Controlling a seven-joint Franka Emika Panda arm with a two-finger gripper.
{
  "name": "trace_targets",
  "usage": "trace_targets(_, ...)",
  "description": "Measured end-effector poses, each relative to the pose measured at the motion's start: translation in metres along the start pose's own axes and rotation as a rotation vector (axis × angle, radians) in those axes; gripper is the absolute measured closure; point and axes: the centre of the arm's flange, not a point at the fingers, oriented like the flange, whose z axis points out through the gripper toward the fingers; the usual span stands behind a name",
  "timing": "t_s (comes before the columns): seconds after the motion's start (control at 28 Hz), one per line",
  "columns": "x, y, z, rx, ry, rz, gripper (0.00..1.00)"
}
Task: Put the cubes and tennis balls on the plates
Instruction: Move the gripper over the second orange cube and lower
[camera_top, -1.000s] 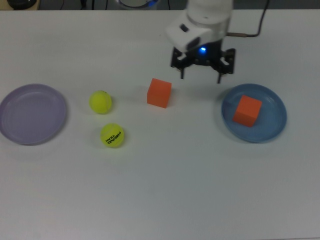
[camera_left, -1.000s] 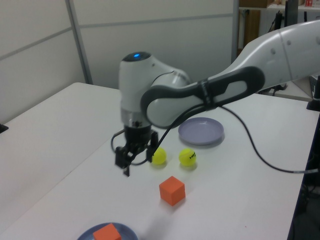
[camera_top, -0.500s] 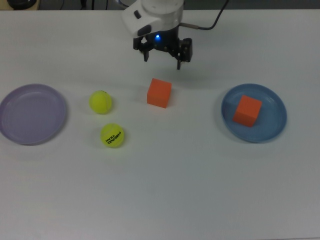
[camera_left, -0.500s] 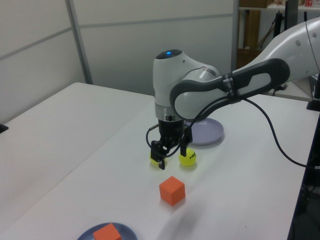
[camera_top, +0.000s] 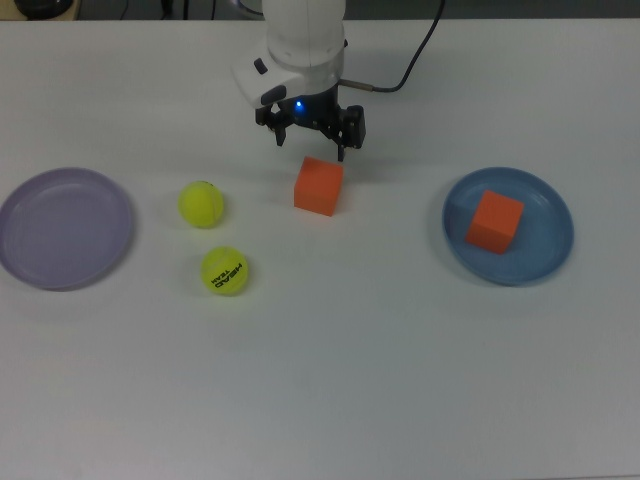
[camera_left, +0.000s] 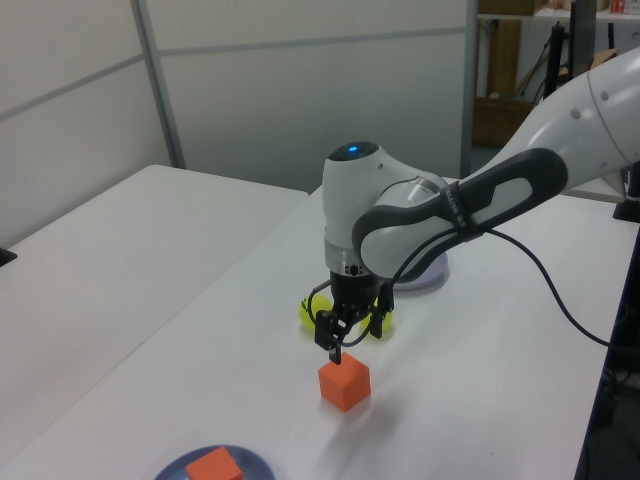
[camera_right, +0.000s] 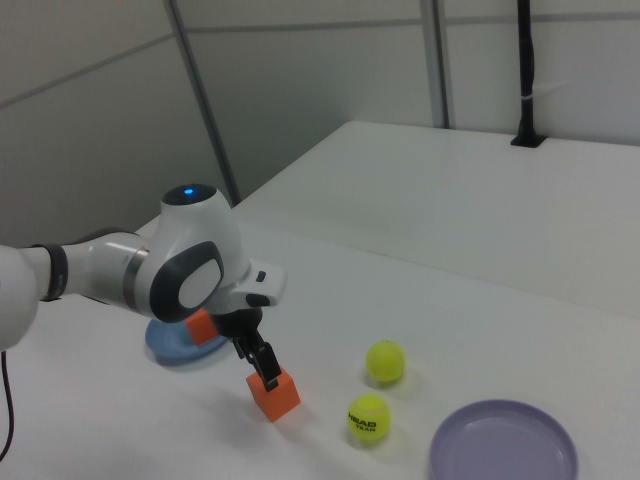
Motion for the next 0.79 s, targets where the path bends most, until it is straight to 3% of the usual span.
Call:
trace_targets(0.36, 0.009, -0.004, 0.033, 0.007, 0.008, -0.018, 0.00)
trace_targets(0.79, 0.010, -0.012, 0.045, 0.015, 0.019, -0.047, 0.00)
